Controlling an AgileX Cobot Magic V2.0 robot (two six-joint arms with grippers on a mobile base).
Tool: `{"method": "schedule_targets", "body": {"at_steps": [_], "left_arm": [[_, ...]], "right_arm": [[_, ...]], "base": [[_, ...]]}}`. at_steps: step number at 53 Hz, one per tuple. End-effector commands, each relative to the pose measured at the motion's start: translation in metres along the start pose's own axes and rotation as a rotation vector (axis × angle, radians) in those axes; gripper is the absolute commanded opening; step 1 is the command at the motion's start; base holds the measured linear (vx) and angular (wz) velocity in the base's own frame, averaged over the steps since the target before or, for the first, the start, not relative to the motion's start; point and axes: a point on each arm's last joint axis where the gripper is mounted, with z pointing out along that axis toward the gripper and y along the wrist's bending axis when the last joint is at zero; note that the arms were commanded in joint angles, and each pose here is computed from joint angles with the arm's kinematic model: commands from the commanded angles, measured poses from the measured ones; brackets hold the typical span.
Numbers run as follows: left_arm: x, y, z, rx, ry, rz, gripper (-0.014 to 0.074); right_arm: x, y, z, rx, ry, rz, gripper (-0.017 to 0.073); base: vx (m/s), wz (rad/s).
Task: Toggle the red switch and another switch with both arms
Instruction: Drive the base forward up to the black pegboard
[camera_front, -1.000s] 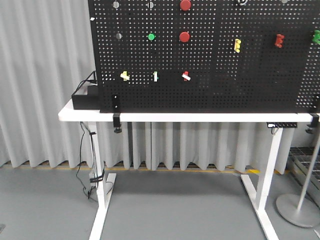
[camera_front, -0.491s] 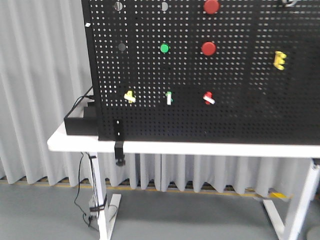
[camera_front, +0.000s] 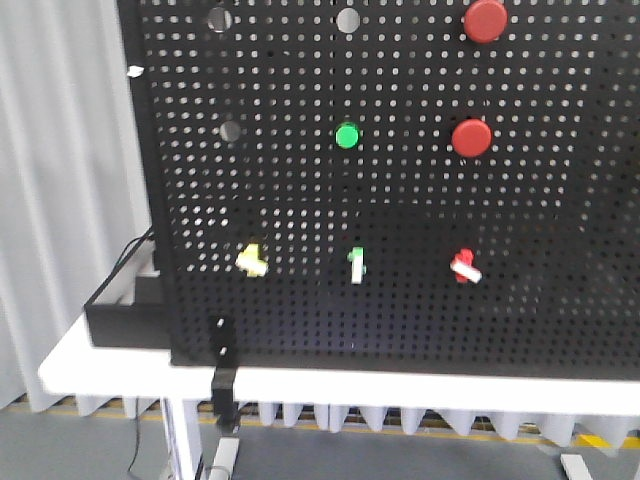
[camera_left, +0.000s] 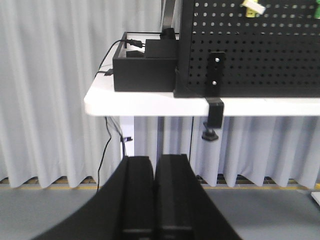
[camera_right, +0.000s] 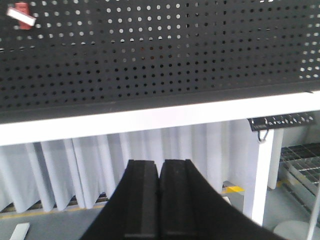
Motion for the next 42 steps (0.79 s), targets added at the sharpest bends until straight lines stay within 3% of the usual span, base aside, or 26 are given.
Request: {"method": "schedule_targets", "body": {"at_steps": [1, 42], "left_arm": [[-0.0026, -0.0004, -0.0005, 0.006, -0.085, -0.006, 0.0003], [-0.0026, -0.0004, -0.0005, 0.006, -0.085, -0.006, 0.0003]], "right_arm": [[-0.0063, 0.001, -0.0008, -0.012, -0.088, -0.012, -0.0006], [-0.0063, 0.001, -0.0008, -0.012, -0.088, -0.012, -0.0006]], "base": [[0.34, -0.08], [0.23, -0.04]]}}
